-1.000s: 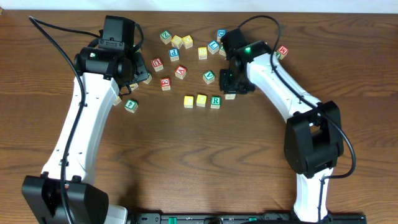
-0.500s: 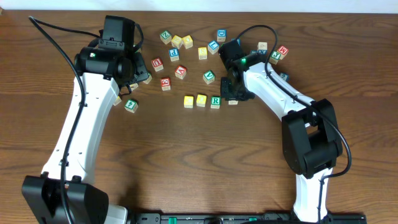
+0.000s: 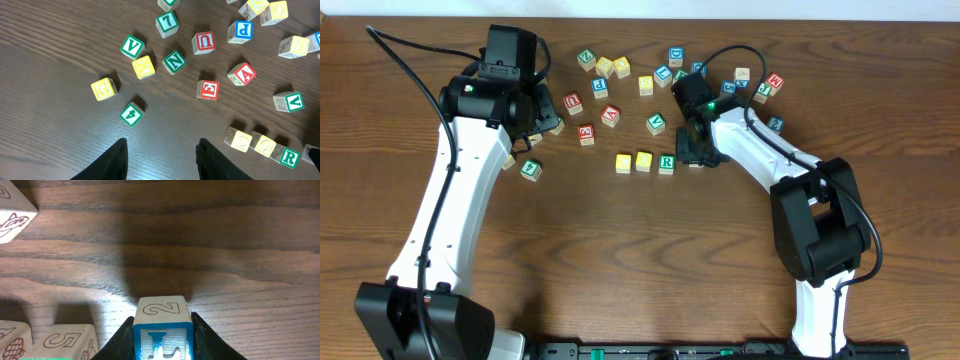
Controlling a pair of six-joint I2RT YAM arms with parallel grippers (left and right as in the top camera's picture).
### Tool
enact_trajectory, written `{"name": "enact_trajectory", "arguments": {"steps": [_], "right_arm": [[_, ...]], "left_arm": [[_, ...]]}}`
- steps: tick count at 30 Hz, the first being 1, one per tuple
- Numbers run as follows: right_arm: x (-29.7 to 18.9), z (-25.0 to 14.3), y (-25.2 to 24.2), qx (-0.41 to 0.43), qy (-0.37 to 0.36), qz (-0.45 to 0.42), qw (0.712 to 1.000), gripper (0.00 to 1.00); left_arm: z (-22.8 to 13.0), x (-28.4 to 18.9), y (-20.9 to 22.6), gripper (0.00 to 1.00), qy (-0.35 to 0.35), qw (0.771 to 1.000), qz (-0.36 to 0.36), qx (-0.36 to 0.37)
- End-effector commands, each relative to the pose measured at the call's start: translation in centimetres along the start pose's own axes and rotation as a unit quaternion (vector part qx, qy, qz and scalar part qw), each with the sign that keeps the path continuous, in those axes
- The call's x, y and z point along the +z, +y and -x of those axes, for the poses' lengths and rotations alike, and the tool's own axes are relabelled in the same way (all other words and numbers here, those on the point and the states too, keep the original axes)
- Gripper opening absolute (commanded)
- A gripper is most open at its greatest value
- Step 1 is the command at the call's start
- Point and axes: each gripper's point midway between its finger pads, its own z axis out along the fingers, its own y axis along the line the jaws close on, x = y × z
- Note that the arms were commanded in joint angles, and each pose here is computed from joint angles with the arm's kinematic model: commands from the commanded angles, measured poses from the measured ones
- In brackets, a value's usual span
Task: Spell out CORL
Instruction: 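Carry the blue L block with the right gripper beside the R block, then release the L block and raise the right gripper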
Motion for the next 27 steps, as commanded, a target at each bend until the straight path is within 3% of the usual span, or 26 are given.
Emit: {"name": "enact_trajectory", "arguments": {"steps": [1,16,27], "right_arm": [[0.4,-0.3,-0.1,0.001,0.0,-0.01,1.0,0.3],[-0.6,0.3,0.2,-0.001,-0.005,0.003,1.0,0.46],[-4.8,1.7,0.0,0.007,-0.04,0.028,0.999,0.47]], "left_arm": [[-0.3,0.7,0.4,0.44,0.007,1.0,0.011,0.003],[-0.2,0.7,0.4,0.44,0.007,1.0,0.011,0.003],[-0.2,0.5,0.0,0.44,0.007,1.0,0.001,0.019]]}}
